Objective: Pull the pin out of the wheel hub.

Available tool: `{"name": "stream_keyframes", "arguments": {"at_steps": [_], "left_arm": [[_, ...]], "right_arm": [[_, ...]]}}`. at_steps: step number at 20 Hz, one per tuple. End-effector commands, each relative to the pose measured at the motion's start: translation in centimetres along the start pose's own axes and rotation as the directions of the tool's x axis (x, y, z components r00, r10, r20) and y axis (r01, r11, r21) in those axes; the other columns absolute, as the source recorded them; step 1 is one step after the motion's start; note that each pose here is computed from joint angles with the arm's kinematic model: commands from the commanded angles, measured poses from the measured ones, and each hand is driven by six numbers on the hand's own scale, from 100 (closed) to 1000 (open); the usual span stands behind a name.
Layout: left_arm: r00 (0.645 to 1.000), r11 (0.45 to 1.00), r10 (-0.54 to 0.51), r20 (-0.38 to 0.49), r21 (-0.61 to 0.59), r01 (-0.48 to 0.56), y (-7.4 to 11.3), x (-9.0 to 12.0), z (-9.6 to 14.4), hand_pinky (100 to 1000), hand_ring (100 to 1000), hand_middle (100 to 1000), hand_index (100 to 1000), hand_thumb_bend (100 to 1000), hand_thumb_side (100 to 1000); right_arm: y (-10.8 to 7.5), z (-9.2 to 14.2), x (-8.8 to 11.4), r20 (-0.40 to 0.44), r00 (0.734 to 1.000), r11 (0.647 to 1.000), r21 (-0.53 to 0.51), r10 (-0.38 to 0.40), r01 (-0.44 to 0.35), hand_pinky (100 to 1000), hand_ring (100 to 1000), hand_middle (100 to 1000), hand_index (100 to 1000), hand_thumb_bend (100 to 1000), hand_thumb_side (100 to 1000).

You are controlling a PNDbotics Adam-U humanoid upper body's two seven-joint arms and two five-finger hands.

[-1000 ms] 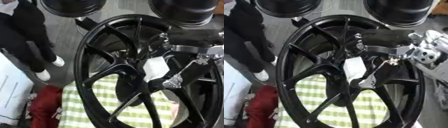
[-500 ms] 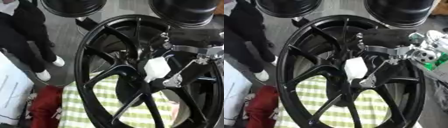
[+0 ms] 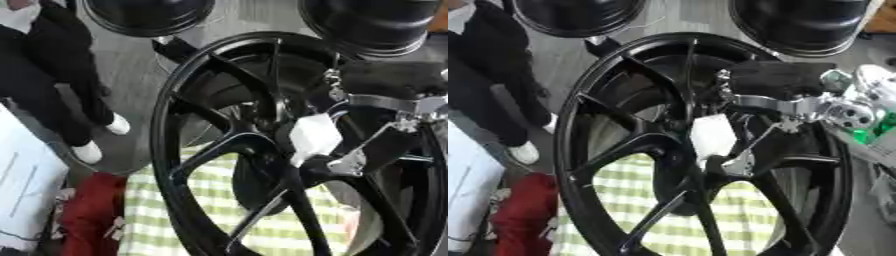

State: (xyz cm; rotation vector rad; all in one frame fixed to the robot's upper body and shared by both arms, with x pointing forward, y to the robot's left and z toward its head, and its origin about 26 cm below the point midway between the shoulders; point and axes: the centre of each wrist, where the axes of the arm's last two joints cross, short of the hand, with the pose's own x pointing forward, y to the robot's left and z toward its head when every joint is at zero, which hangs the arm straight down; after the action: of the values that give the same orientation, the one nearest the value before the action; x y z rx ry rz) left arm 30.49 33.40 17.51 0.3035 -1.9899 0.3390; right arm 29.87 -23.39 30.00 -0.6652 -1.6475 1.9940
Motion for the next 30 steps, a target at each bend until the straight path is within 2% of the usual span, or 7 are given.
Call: {"name": "stream_keyframes", "arguments": {"at_steps": [1, 11, 15, 18, 22, 27, 30], "left_arm": [[0.999, 1.000, -0.009, 0.035, -0.010, 0.010, 0.0, 0.9, -0.4, 544, 776, 778, 714, 156, 829], [0.999, 1.000, -0.009, 0.035, -0.013, 0.009, 0.0, 0.9, -0.4, 546, 778, 779, 715, 154, 828], [0.999, 1.000, -0.010, 0.035, -0.008, 0.010, 0.1, 0.9, -0.4, 546, 778, 779, 715, 154, 827], [0.999, 1.000, -0.008, 0.038, -0.006, 0.008, 0.1, 0.9, -0.4, 547, 779, 779, 715, 154, 826], [0.999, 1.000, -0.008, 0.038, 0.001, 0.008, 0.2, 0.9, -0.3, 547, 779, 780, 715, 153, 825], [0.999, 1.000, -0.008, 0.039, 0.016, 0.008, 0.5, 0.8, -0.3, 548, 780, 780, 715, 153, 826], [0.999, 1.000, -0.009, 0.043, 0.027, 0.008, 0.6, 0.9, -0.3, 549, 780, 781, 715, 152, 825]], "right_arm": [[-1.1, 0.7, -0.1, -0.013, 1.000, 0.999, -0.031, 0.014, -0.014, 829, 606, 393, 539, 280, 291], [-2.1, 1.5, -0.4, -0.008, 1.000, 0.994, -0.105, -0.004, 0.003, 809, 554, 328, 469, 198, 243], [-4.1, 2.9, -0.9, -0.010, 1.000, 0.972, -0.236, -0.021, 0.018, 814, 559, 319, 467, 141, 162], [-5.5, 4.2, -1.3, -0.019, 0.996, 0.925, -0.373, -0.088, 0.075, 822, 553, 310, 464, 100, 100], [-6.1, 6.3, -2.4, -0.053, 0.977, 0.840, -0.521, -0.206, 0.149, 828, 547, 299, 457, 100, 100], [-4.9, 9.3, -4.1, -0.111, 0.942, 0.735, -0.657, -0.317, 0.170, 832, 542, 294, 456, 100, 100], [-3.2, 10.8, -5.0, -0.146, 0.908, 0.664, -0.728, -0.392, 0.170, 836, 538, 291, 455, 100, 100]]}}
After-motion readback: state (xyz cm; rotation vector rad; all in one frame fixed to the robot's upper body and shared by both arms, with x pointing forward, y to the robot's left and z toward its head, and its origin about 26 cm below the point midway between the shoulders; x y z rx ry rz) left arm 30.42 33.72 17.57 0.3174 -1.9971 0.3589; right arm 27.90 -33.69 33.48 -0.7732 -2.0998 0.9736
